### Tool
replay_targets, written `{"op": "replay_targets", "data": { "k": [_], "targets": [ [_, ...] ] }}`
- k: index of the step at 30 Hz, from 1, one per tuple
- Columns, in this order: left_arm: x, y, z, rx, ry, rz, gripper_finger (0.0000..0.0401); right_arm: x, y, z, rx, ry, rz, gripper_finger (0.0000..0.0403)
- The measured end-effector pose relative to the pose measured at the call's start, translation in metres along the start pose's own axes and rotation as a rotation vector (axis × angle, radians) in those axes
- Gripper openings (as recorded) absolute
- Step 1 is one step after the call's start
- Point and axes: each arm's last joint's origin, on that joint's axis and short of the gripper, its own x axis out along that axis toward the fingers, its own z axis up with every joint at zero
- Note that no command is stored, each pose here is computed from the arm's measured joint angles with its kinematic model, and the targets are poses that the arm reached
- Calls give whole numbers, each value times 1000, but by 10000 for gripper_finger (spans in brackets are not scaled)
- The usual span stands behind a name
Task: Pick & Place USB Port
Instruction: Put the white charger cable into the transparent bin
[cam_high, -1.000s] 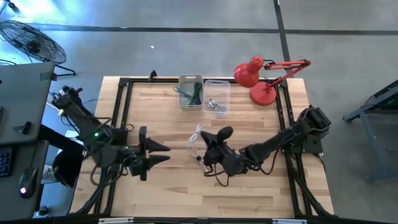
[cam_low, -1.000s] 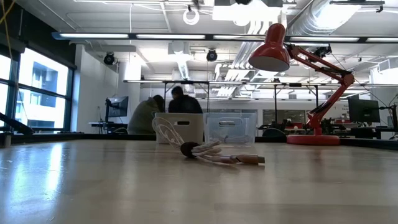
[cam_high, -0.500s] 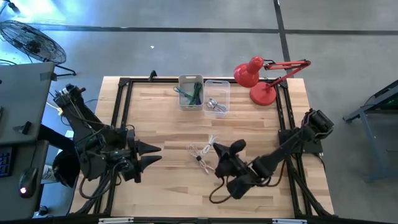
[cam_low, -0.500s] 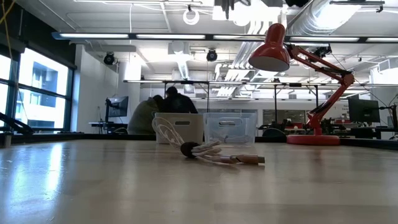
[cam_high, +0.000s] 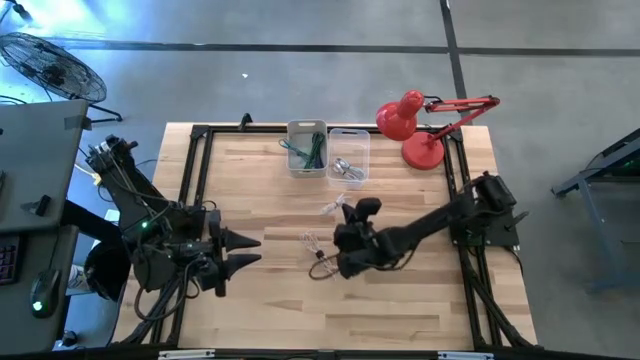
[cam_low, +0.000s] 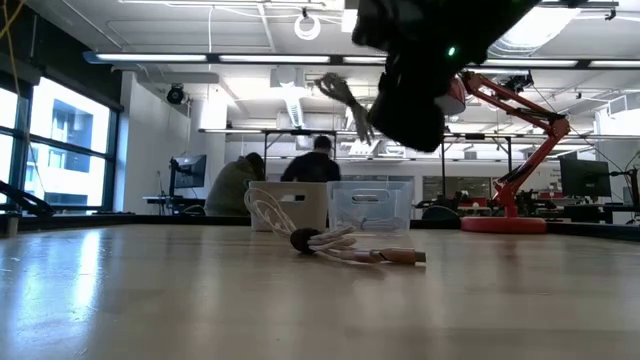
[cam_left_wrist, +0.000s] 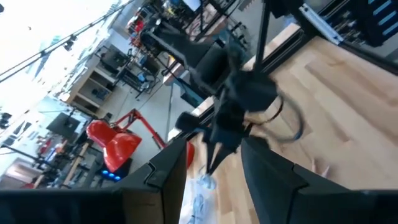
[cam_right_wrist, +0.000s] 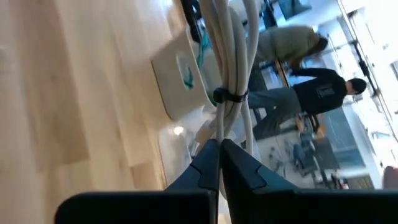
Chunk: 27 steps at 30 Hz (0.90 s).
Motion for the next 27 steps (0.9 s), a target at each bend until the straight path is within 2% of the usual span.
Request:
{"op": "replay_targets", "data": {
  "k": [12, 17, 27],
  "targets": [
    [0, -2, -2, 3, 5, -29, 149, 60, -18, -16, 12, 149, -48, 0],
    [0, -3, -4, 10, 18, -33, 149, 82, -27, -16, 42, 180, -7, 0],
    [0, -4, -8, 8, 41, -42, 149, 103, -38, -21, 80, 228, 5, 0]
  ]
}}
